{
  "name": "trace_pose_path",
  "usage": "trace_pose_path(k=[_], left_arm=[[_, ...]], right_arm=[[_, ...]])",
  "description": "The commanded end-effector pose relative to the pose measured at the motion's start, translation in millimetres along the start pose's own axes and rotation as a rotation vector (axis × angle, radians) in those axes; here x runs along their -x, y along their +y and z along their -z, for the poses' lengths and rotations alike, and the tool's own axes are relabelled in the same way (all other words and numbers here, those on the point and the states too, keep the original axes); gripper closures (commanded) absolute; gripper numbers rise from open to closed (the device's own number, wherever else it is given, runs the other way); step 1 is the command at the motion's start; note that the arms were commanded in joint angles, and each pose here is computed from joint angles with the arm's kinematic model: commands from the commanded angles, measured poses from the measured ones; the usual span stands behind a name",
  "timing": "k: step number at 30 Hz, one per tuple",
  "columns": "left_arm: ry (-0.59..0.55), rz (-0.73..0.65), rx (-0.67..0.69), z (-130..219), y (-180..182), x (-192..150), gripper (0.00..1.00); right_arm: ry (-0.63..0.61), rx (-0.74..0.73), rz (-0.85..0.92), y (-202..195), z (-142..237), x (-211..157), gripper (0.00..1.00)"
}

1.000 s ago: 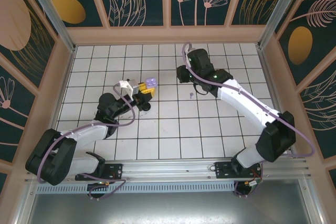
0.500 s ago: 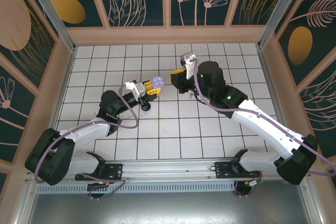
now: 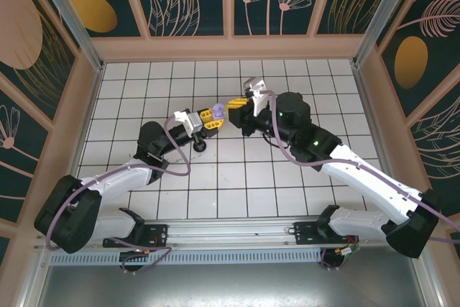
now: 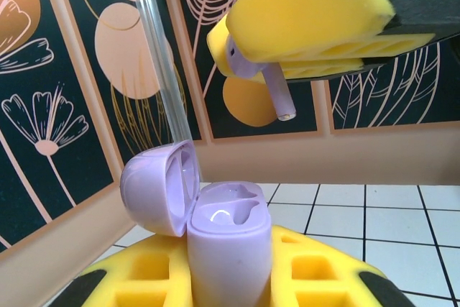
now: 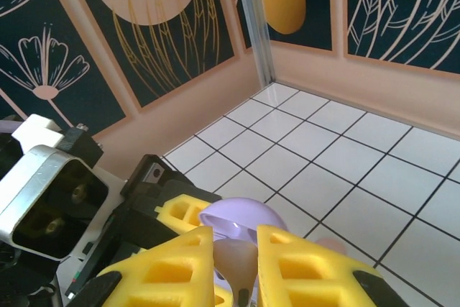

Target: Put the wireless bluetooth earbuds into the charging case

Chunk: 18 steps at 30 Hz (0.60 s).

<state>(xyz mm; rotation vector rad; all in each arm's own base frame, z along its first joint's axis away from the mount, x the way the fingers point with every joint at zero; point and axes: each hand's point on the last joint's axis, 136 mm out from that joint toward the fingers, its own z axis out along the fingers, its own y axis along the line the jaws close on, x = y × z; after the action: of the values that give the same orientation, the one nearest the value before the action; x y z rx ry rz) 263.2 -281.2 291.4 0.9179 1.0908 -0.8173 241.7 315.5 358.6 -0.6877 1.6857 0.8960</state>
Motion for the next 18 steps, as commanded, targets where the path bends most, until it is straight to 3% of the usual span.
trace_pose_path(k=[1,18], left_arm=[[-0.037,-0.027,-0.024,-6,-2,12,1.00],[-0.041,-0.015,-0.023,-8,-1,14,1.00]], right_arm=[[-0.070,0.028,0.008,10,3,14,0.83],[-0.035,0.020,0.004,7,-17,-1,0.83]])
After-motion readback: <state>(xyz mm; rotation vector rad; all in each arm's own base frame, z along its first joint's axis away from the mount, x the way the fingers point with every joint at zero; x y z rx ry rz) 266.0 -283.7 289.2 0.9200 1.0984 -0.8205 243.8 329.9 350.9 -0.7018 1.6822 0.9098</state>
